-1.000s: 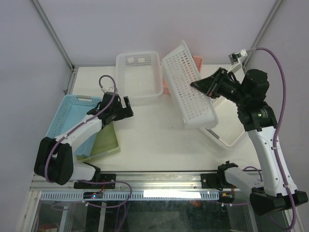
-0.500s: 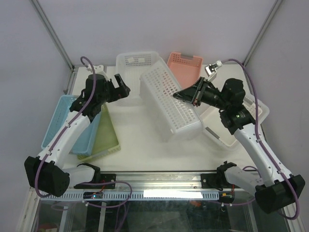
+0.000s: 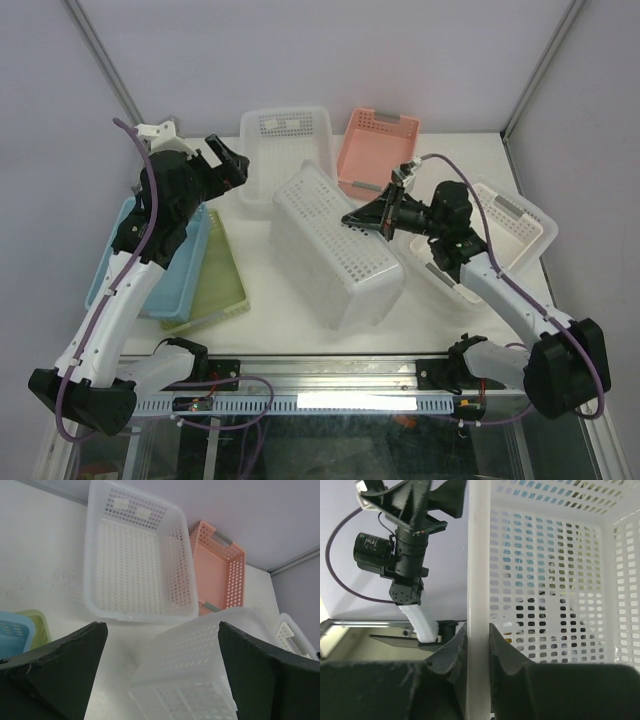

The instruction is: Turn the large container upside down

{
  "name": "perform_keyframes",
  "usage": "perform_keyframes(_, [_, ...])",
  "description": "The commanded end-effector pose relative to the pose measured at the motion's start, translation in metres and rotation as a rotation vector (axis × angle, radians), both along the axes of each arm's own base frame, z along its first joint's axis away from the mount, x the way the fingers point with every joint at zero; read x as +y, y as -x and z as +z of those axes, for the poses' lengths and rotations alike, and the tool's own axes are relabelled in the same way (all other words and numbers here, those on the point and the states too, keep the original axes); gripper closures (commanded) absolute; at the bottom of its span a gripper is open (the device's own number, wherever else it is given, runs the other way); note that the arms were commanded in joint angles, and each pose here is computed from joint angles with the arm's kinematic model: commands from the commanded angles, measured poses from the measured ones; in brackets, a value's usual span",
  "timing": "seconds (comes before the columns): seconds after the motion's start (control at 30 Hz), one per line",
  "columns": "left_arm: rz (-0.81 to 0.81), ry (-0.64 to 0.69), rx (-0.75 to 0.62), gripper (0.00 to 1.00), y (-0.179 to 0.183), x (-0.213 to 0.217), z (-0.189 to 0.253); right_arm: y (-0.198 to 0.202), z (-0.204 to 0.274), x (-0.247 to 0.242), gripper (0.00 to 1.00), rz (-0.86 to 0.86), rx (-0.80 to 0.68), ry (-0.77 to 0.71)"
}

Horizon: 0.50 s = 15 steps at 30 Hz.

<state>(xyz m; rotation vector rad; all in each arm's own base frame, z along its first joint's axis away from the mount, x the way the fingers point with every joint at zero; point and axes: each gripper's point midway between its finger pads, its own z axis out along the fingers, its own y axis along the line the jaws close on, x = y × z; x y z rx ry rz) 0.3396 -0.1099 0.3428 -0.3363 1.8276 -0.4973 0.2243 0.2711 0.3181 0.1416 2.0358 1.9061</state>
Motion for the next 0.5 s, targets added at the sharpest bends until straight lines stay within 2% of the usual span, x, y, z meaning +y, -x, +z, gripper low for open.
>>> perform_keyframes(0.0, [0.012,-0.001,-0.091,0.01,-0.001,0.004,0.034,0.024,0.038,0.012,1.0,0.175,-0.004,-0.193])
perform_keyframes(0.13, [-0.02,0.003,-0.075,0.01,-0.002,-0.003,0.029,0.019,0.01,0.022,1.0,0.192,0.132,-0.142])
perform_keyframes(0.33, [-0.03,-0.006,-0.055,0.01,-0.001,-0.004,0.018,0.008,-0.034,0.023,1.0,0.137,0.326,-0.181])
perform_keyframes(0.4, [-0.036,0.001,-0.046,0.01,0.0,-0.005,0.015,0.002,-0.053,0.023,1.0,0.087,0.341,-0.135])
perform_keyframes(0.47, [-0.046,0.006,-0.044,0.01,0.001,-0.007,0.014,-0.003,-0.074,0.024,1.0,0.044,0.322,-0.028])
